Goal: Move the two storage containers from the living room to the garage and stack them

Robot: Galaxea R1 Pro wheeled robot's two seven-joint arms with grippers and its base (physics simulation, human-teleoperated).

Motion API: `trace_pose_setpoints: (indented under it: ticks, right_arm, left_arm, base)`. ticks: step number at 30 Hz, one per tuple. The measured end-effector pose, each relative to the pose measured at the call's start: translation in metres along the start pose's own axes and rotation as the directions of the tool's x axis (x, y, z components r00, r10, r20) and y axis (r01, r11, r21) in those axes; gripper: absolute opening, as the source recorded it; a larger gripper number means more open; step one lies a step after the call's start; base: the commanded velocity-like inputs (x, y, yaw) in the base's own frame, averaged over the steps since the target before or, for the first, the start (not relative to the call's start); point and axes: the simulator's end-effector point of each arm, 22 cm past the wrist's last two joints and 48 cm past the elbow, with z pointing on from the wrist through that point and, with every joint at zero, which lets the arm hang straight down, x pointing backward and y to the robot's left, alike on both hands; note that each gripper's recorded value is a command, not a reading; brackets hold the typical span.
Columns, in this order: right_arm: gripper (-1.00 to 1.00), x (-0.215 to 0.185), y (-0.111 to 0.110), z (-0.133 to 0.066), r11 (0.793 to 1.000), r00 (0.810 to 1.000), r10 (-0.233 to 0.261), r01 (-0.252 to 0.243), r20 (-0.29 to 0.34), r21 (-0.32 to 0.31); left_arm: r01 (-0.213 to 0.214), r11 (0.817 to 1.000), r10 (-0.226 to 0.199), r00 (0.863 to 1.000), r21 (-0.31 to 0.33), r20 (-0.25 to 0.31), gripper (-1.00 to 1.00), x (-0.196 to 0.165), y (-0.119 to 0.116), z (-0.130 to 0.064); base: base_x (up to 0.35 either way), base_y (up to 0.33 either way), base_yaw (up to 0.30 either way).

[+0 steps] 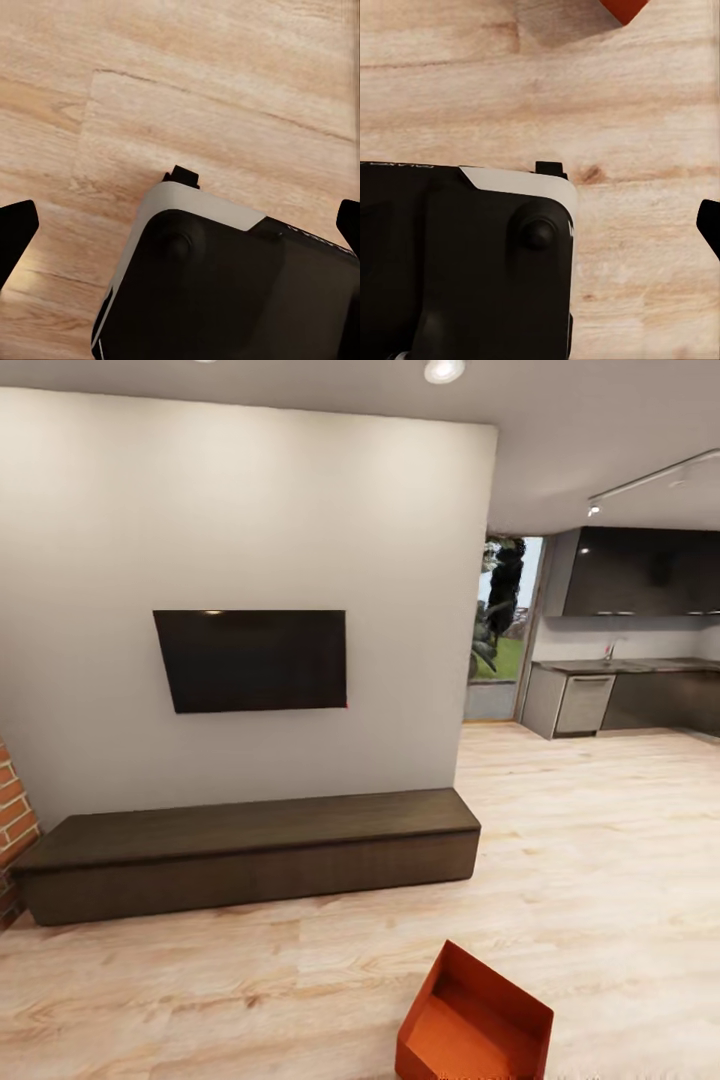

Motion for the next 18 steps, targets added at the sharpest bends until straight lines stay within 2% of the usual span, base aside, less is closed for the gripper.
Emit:
trace_pose_setpoints:
  ticks: [18]
  right_arm:
    - [1.0,-0.0002,-0.0004,0.0,1.0,1.0,0.002,-0.002,0.002,0.002]
  left_arm:
    - [-0.008,1.0,0.008,1.0,0.003,0.009,1.0,-0.0042,-0.0013,-0.0001]
  base:
    - [0.0,0.0,-0.243]
